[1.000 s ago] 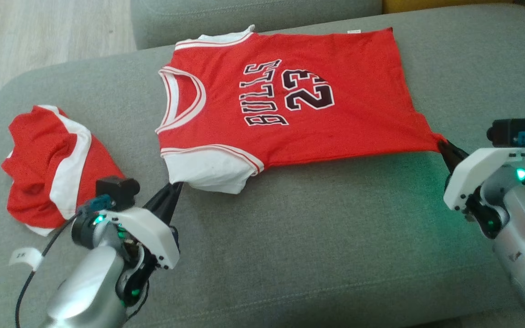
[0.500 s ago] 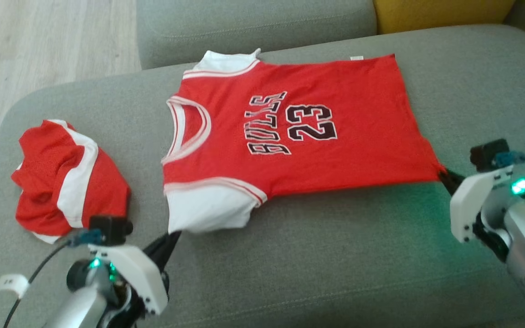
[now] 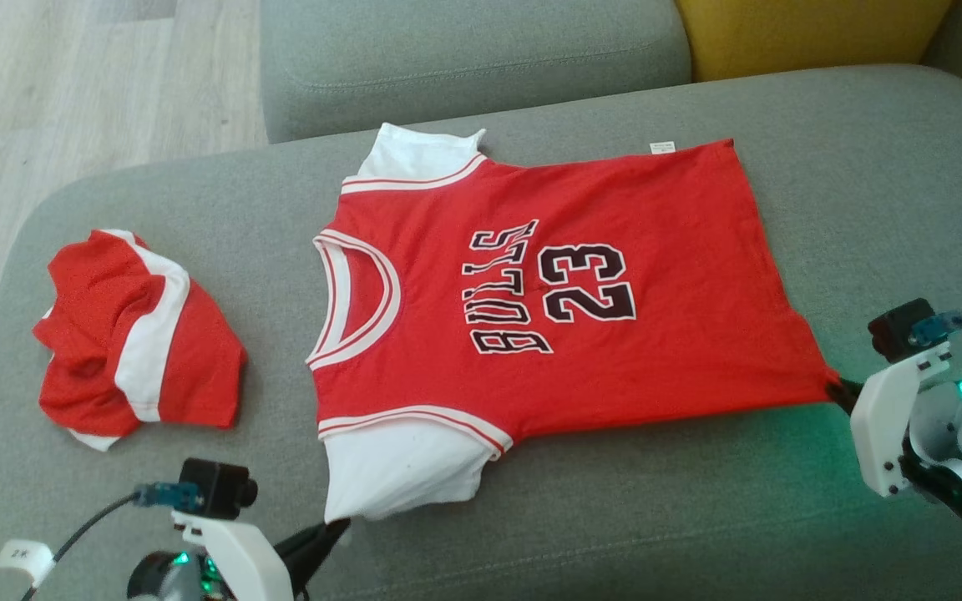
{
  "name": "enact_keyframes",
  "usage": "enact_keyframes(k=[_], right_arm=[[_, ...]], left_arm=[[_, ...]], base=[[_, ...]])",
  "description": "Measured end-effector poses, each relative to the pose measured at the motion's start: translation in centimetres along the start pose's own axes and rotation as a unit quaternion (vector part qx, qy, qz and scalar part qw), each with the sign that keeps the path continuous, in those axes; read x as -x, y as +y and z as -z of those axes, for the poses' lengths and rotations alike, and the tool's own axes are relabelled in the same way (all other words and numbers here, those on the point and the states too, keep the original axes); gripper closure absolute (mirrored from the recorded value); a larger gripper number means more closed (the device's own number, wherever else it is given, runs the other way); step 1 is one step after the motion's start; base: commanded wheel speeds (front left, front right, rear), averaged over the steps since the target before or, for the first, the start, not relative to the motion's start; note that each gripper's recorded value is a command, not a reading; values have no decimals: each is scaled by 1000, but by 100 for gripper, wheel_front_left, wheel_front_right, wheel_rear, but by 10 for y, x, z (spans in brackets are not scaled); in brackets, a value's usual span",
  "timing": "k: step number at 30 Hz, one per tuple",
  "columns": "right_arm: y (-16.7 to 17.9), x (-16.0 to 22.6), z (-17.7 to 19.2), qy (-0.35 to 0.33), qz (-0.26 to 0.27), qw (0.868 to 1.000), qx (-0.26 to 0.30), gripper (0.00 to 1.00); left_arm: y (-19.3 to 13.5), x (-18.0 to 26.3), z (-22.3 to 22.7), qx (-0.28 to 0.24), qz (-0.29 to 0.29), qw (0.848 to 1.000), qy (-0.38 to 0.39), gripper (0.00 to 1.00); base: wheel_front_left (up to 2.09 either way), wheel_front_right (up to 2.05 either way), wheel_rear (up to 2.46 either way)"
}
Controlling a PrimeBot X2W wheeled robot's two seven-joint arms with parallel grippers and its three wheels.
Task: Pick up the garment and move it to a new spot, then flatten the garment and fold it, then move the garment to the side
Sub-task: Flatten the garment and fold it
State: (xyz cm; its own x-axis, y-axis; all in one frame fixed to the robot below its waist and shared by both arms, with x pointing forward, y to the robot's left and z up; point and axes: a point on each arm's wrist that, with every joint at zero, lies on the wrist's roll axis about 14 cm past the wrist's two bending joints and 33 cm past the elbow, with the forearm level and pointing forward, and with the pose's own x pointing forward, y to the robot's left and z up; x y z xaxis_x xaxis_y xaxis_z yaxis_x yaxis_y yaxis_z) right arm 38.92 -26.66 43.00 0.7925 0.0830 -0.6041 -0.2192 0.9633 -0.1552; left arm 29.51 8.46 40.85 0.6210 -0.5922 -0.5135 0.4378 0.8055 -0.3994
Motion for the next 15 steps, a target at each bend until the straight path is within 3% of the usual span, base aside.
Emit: enact_keyframes(k=[15], right_arm=[[6,31,36,111,-55,992,5,100]], left_arm=[[-29,25,28,40,50,996,54,100]], base=[[0,0,0]])
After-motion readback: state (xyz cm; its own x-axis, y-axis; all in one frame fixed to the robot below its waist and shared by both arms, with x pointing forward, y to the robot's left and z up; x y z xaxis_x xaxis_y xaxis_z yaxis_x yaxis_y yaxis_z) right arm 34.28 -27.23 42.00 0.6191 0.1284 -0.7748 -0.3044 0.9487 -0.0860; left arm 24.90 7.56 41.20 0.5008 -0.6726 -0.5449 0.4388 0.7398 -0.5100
